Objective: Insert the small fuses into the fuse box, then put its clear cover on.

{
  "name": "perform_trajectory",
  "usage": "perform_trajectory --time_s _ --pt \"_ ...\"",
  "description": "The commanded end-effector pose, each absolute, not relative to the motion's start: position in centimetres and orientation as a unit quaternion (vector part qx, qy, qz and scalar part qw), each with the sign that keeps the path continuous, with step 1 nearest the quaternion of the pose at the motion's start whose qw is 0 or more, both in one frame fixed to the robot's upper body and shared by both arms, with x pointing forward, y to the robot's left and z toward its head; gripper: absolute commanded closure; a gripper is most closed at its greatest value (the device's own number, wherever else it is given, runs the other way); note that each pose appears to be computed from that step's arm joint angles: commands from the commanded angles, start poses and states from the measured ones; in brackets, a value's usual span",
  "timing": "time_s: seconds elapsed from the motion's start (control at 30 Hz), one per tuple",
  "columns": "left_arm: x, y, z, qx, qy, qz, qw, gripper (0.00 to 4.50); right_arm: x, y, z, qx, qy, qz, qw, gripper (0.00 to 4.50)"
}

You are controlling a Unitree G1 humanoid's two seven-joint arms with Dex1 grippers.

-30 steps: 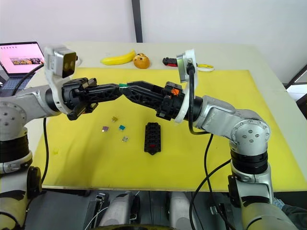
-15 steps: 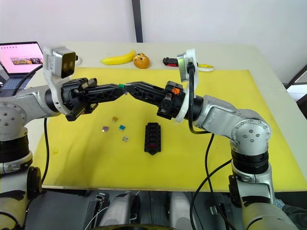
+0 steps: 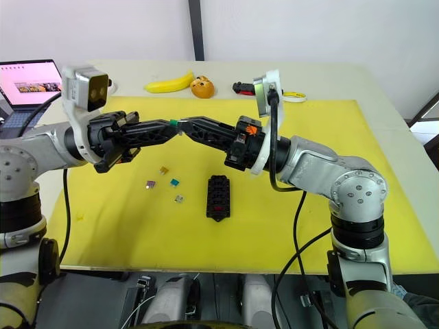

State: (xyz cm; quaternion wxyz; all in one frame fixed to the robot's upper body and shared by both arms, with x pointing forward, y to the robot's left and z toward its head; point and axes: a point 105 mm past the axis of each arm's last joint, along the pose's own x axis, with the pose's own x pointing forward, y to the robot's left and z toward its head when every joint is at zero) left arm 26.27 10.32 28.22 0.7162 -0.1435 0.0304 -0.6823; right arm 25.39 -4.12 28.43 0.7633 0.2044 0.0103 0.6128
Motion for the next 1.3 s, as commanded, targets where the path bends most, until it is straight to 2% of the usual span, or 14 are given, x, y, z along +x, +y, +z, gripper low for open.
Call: perform_trajectory --time_s 0.03,0.2,0.37,0.4,0.43,0.63,0.87,1.0,1.13,1.3 --pt "26.1 10.4 29.7 -0.131 0.001 -0.683 0.718 4.5 24.2 -3.6 28.9 0.185 0.001 0.636 0.749 4.21" --pt "26.1 10.4 29.7 -0.13 0.002 -0.683 0.719 4.5 24.2 -3.7 29.0 0.182 -0.001 0.634 0.751 4.21" --pt "26.0 10.6 29.3 -0.142 0.038 -0.684 0.714 4.5 24.4 -3.8 29.1 0.178 -0.004 0.632 0.754 4.21" --pt "26.0 10.6 29.3 -0.144 0.04 -0.685 0.713 3.84 24.4 -3.9 29.1 0.178 -0.005 0.632 0.754 4.31" --pt "25.9 10.6 29.4 -0.145 0.041 -0.685 0.713 3.56 24.5 -3.9 29.1 0.177 -0.005 0.632 0.754 4.31" --pt "25.5 11.2 29.4 -0.13 0.043 -0.686 0.714 0.55 24.7 -4.1 29.1 0.17 -0.004 0.631 0.757 4.31" --pt "24.3 13.7 28.3 -0.082 0.084 -0.682 0.722 0.55 25.3 -5.3 28.5 0.111 -0.002 0.622 0.775 4.31" --pt "24.4 15.5 25.5 0.013 0.128 -0.659 0.741 0.55 25.3 -6.0 27.5 0.027 -0.014 0.627 0.779 4.31" --pt "24.8 16.9 22.1 0.122 0.159 -0.644 0.738 0.55 25.1 -6.6 25.3 -0.053 -0.021 0.64 0.767 4.31" --pt "24.8 16.3 20.4 0.162 0.155 -0.657 0.72 0.55 25.2 -7.0 22.2 -0.125 -0.032 0.642 0.755 4.31"
